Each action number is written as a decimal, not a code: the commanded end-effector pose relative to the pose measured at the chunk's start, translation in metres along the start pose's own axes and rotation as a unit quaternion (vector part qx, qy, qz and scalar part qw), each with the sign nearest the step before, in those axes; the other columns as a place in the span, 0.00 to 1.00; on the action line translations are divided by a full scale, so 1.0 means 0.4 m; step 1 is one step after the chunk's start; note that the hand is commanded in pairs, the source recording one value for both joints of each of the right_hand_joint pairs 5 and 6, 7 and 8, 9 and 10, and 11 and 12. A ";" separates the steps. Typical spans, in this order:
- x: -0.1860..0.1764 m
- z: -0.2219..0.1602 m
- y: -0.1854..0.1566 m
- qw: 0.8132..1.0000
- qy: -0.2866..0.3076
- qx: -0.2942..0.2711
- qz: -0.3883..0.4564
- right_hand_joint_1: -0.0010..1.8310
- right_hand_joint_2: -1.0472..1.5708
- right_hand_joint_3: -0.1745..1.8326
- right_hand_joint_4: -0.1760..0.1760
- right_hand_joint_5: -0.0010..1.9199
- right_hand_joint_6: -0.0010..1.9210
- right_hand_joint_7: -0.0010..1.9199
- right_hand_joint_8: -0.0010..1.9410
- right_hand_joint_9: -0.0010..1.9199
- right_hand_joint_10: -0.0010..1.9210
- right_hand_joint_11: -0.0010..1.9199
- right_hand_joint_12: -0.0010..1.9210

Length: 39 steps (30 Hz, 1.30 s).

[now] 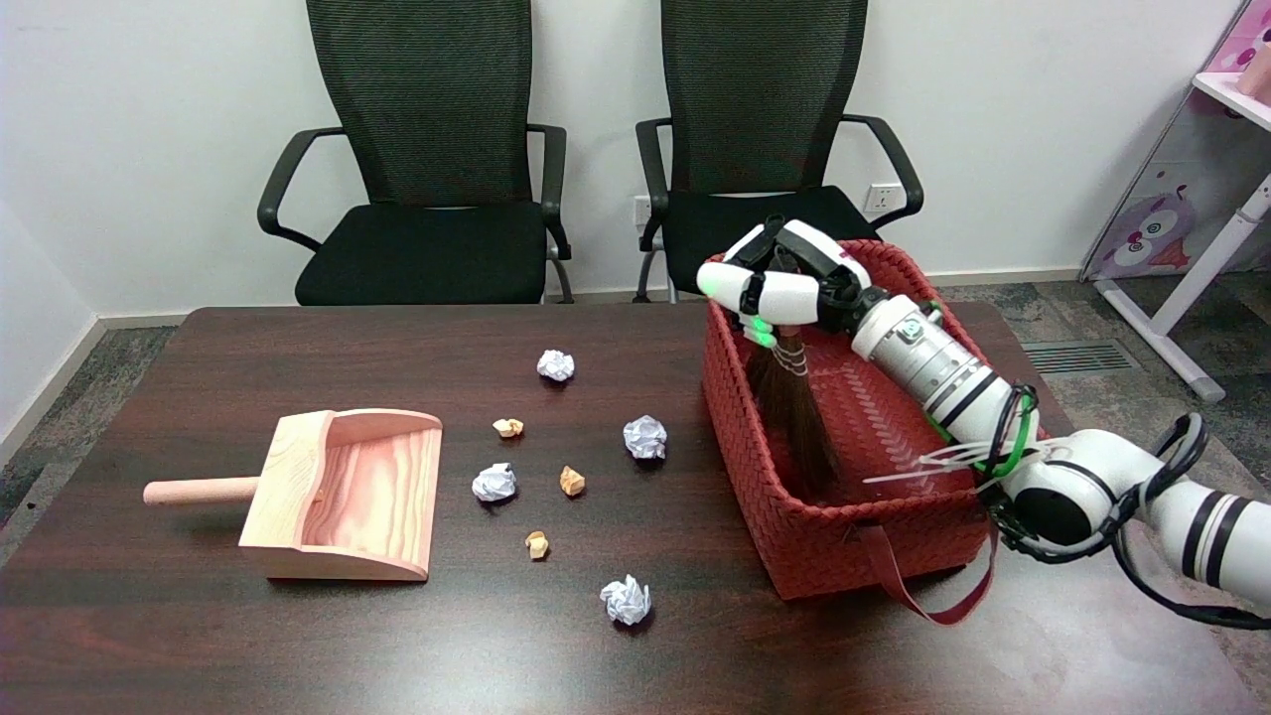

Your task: Pick up the broom by its handle.

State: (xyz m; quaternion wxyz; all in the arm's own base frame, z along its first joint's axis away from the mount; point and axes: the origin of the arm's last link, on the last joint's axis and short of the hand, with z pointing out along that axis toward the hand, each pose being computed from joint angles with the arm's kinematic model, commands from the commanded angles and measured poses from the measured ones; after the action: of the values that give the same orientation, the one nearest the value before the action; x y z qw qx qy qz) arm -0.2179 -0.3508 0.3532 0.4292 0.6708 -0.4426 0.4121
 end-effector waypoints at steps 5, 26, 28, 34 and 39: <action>0.078 0.023 -0.053 0.998 0.056 0.026 0.024 0.50 0.98 0.57 1.00 1.00 1.00 1.00 0.99 1.00 1.00 1.00 1.00; 0.200 0.085 -0.229 0.995 0.092 0.028 -0.020 0.50 0.99 0.59 1.00 1.00 1.00 1.00 0.99 1.00 1.00 1.00 1.00; 0.203 0.090 -0.242 0.995 0.091 0.028 -0.020 0.50 0.99 0.59 1.00 1.00 1.00 1.00 0.99 1.00 1.00 1.00 1.00; 0.199 0.100 -0.290 0.996 0.081 0.032 -0.021 0.50 0.99 0.59 1.00 1.00 1.00 1.00 0.99 1.00 1.00 1.00 1.00; 0.158 0.105 -0.318 0.998 0.054 0.032 -0.016 0.50 0.99 0.59 1.00 1.00 1.00 1.00 0.99 1.00 1.00 1.00 1.00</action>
State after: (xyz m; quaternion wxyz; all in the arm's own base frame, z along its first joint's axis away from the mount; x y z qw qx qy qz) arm -0.1177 -0.3797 0.3909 0.4478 0.6502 -0.3891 0.4746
